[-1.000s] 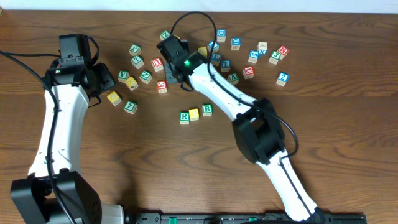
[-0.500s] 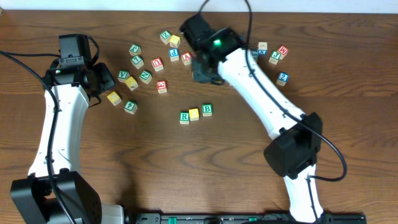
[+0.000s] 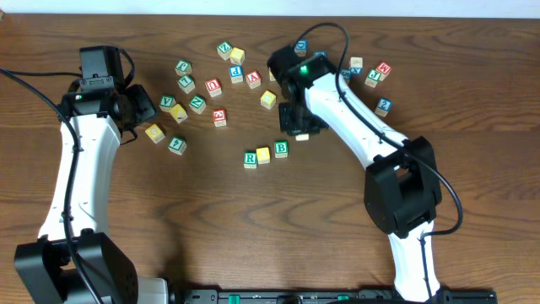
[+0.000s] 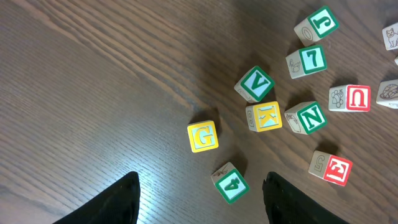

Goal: Spell out ROBOT

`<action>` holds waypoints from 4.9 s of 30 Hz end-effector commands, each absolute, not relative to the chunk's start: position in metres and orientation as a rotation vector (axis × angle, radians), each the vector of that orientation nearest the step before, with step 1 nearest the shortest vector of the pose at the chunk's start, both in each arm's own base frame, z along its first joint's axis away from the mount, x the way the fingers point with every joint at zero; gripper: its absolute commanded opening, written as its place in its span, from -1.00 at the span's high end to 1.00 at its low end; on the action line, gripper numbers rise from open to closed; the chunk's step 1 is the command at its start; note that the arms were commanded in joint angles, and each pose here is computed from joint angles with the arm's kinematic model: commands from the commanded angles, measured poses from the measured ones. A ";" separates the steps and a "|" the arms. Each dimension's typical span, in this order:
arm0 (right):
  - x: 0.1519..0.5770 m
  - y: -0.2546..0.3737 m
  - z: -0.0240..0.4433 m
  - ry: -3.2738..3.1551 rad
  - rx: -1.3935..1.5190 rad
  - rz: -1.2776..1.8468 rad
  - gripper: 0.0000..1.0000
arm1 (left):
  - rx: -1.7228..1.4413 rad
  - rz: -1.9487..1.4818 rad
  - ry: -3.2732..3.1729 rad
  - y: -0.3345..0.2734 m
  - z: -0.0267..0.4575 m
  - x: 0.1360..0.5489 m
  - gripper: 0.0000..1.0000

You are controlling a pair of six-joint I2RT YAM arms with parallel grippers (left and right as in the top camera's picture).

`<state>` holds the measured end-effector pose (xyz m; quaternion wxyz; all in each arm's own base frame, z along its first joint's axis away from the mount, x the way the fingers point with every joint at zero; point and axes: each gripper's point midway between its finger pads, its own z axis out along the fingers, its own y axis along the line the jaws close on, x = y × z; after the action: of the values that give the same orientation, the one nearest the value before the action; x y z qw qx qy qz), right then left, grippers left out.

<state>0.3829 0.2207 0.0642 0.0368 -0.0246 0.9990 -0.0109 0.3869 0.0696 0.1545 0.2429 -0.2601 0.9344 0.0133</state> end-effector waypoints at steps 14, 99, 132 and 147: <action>0.365 0.228 0.005 3.088 -0.051 0.020 0.56 | -0.719 0.048 2.555 0.071 0.153 0.386 -0.25; 0.536 0.200 0.018 2.586 0.071 0.151 0.45 | -0.717 0.039 2.564 0.071 0.138 0.398 -0.25; 0.382 0.157 0.098 3.004 0.055 0.076 0.59 | -0.718 0.038 2.564 0.071 0.138 0.398 -0.25; 0.364 0.165 0.027 3.009 0.127 0.119 0.45 | -0.708 0.030 2.572 0.067 0.138 0.397 -0.25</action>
<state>0.3720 0.1628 0.0388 0.0741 0.0290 0.9960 0.0400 0.3978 0.0707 0.1420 0.2414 -0.2597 0.9349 0.0131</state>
